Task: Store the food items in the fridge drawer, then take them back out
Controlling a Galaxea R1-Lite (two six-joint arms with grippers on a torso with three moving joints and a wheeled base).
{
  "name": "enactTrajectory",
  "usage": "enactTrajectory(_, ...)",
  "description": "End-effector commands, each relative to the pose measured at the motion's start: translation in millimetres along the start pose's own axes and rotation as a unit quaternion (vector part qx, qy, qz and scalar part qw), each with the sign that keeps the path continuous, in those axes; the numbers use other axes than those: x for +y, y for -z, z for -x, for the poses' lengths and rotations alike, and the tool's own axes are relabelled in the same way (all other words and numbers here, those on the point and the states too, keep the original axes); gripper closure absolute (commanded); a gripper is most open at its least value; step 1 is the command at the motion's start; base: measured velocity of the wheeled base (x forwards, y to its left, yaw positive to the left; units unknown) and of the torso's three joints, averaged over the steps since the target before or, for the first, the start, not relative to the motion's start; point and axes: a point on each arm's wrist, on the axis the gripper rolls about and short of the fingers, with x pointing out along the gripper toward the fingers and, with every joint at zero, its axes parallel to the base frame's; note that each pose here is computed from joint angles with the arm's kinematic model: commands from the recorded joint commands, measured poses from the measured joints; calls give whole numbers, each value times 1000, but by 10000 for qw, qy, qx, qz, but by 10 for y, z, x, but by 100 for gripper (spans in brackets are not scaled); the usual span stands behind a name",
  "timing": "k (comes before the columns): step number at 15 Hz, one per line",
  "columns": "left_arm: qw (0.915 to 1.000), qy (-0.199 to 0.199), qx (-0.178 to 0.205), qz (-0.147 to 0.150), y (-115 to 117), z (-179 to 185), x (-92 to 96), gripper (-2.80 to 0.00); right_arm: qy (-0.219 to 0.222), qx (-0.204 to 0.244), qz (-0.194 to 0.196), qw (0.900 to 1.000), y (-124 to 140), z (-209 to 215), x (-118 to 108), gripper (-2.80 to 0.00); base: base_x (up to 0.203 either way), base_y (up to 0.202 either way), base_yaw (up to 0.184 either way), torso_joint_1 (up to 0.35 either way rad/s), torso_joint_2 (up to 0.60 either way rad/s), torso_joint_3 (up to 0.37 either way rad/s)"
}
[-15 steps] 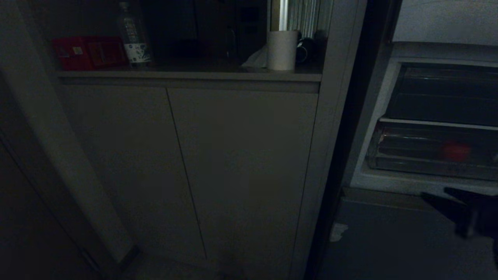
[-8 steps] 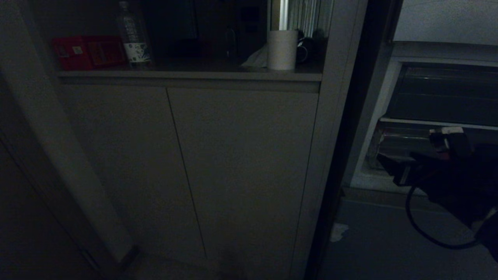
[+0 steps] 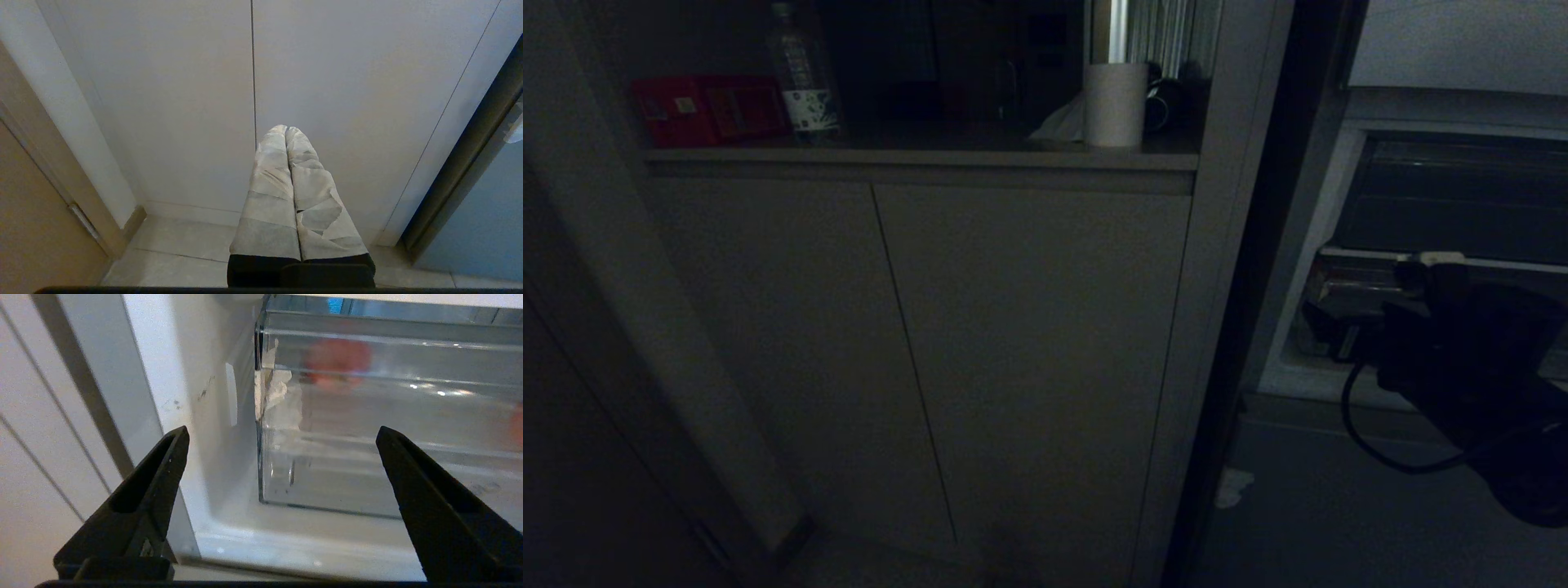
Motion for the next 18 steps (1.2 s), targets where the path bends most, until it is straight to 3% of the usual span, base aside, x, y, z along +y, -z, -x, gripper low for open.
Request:
enactTrajectory(1,10000,-4,1,0,0,0,0,0,7,-41,-8,10000,14,-70,12,-280,0,0,0,0,0,0)
enactTrajectory(18,10000,-2,2,0,0,0,0,0,315,-154,-114,9993,-25,-147,-38,-280,0,0,0,0,0,0)
